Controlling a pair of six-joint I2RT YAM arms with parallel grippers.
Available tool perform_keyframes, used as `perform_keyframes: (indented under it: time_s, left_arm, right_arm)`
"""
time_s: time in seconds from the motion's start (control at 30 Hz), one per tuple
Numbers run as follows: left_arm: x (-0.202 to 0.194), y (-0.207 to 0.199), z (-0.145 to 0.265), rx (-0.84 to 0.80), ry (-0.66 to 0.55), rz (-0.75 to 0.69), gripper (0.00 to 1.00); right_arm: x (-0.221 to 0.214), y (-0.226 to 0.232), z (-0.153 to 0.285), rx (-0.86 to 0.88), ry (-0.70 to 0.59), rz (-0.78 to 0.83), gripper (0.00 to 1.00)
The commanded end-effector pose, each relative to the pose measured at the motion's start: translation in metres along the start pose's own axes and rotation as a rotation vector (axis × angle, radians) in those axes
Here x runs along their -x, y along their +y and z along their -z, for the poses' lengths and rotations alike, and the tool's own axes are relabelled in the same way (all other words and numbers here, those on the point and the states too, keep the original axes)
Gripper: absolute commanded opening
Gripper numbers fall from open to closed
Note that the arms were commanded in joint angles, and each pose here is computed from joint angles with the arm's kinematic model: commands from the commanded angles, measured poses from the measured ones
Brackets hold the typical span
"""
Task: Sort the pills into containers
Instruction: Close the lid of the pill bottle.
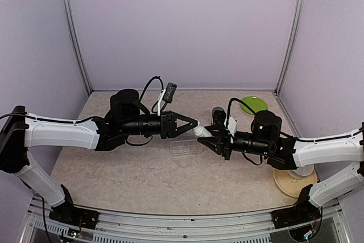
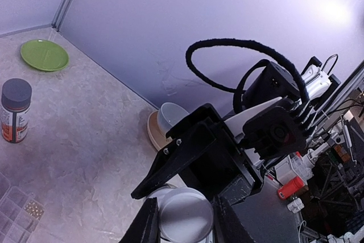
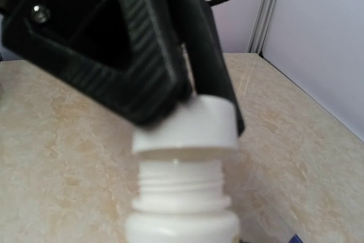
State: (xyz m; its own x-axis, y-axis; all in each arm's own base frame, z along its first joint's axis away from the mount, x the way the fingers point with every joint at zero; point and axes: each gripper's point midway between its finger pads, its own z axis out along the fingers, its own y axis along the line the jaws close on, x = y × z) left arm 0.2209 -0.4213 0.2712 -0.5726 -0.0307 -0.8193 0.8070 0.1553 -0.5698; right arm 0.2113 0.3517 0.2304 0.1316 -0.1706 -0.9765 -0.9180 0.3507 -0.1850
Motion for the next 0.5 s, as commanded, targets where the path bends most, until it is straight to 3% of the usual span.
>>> perform_keyframes:
  time_s: [0.0, 0.47]
  left_arm:
    - [0.001, 0.0, -0.006, 0.006, 0.003, -0.002, 0.24]
    - [0.005, 0.003, 0.002, 0.065, 0.0, -0.042, 0.24]
  right_arm:
    - [0.027, 0.005, -0.002, 0.004, -0.066, 0.037, 0.26]
    - [0.023, -0.006, 0.006, -0.074, -0.044, 0.061, 0.24]
